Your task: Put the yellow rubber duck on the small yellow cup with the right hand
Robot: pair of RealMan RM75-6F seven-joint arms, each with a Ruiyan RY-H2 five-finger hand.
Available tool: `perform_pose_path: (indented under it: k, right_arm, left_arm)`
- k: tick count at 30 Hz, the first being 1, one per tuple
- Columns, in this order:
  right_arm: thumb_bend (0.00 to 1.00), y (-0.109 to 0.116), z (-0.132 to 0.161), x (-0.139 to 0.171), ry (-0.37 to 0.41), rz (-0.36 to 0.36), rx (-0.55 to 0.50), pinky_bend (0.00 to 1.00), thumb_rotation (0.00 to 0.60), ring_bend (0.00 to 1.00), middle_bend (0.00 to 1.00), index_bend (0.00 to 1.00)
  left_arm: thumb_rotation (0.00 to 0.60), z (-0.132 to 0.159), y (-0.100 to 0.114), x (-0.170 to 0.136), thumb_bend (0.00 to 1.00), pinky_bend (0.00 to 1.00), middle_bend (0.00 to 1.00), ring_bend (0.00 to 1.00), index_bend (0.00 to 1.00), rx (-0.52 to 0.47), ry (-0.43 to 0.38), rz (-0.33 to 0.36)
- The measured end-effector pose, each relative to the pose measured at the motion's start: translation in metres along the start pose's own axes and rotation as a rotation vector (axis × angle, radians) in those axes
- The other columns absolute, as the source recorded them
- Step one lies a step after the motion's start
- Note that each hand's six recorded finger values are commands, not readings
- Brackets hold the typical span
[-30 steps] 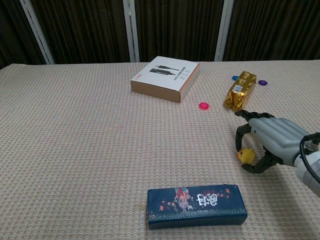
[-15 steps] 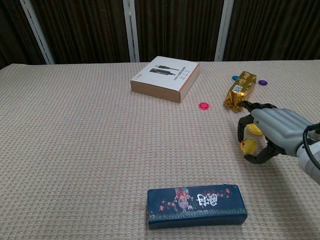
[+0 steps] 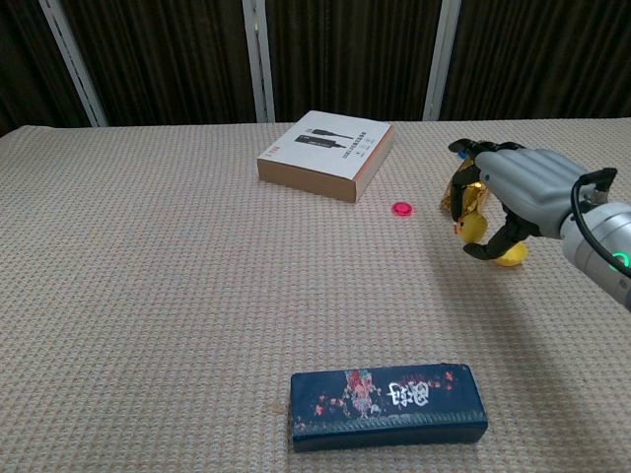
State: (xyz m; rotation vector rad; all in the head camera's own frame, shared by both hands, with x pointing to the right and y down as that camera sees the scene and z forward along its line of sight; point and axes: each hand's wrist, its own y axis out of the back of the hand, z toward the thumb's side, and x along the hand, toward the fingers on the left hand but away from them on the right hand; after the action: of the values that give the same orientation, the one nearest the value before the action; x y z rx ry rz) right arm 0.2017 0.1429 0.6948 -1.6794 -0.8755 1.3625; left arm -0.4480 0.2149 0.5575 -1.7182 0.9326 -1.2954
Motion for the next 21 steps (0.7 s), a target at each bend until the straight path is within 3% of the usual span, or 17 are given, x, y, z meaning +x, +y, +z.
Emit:
perform_pose_path:
  k: [21]
  right_arm:
    - [0.23, -0.004, -0.016, -0.028, -0.021, 0.015, -0.029, 0.00, 0.600, 0.00, 0.00, 0.51]
  left_arm:
    - [0.600, 0.001, 0.001, -0.002, 0.00, 0.21, 0.00, 0.00, 0.00, -0.009, 0.009, -0.005]
